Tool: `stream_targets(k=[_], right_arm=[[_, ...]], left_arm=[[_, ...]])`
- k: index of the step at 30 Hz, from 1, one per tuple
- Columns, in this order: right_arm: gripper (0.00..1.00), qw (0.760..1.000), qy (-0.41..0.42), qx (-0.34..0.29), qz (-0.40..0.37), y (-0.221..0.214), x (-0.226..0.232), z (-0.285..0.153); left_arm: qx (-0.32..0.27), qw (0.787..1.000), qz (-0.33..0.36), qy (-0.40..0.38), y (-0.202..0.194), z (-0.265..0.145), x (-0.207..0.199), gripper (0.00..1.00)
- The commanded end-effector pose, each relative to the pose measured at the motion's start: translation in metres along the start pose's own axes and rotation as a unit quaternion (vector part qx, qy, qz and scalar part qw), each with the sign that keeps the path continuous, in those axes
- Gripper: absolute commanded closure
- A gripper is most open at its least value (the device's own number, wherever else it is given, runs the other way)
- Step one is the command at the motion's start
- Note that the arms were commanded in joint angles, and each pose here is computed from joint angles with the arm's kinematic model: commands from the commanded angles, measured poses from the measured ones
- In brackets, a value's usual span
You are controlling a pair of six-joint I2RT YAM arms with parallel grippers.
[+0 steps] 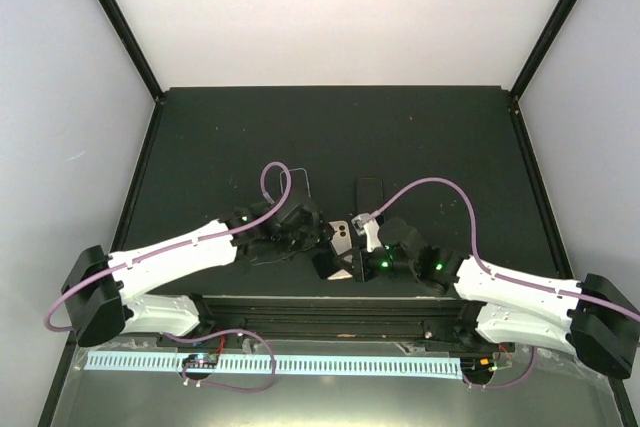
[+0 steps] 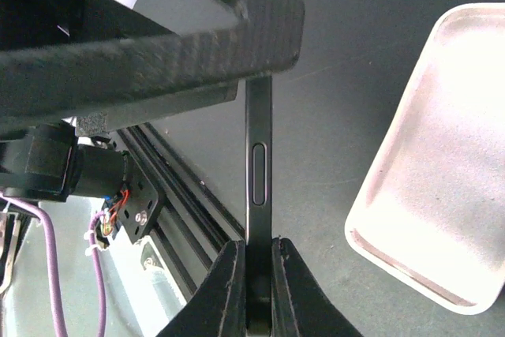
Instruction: Put the phone into the phone case
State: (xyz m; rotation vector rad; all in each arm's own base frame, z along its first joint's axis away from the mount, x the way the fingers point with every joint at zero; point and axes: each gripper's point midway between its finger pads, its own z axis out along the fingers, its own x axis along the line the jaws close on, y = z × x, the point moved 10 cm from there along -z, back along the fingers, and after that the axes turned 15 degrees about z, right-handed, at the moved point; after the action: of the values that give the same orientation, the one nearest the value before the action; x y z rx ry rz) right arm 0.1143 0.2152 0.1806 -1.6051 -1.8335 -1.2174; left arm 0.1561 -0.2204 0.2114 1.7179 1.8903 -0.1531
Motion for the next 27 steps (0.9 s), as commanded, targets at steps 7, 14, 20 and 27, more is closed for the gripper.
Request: stream_targets(k=[7, 14, 20, 27], right_arm=[[0.99, 0.999, 0.02, -0.046, 0.014, 0.007, 0.004, -0.009], [0.98, 0.995, -0.014, -0.078, 0.054, 0.013, -0.012, -0.014], [0.97, 0.993, -0.025, -0.081, 0.081, 0.018, -0.021, -0.007], [0.97, 0.991, -0.038, -0.065, 0.106, 0.017, -0.034, 0.01]], left_arm=[[-0.099, 0.989, 0.038, -0.1, 0.008, -0.027, -0.008, 0.01], [-0.162, 0.976, 0.109, -0.093, 0.007, -0.025, 0.012, 0.02], [-0.204, 0.967, 0.098, -0.122, 0.003, -0.015, 0.044, 0.09], [-0.175, 0.973, 0.096, -0.119, -0.001, 0.009, 0.058, 0.14]])
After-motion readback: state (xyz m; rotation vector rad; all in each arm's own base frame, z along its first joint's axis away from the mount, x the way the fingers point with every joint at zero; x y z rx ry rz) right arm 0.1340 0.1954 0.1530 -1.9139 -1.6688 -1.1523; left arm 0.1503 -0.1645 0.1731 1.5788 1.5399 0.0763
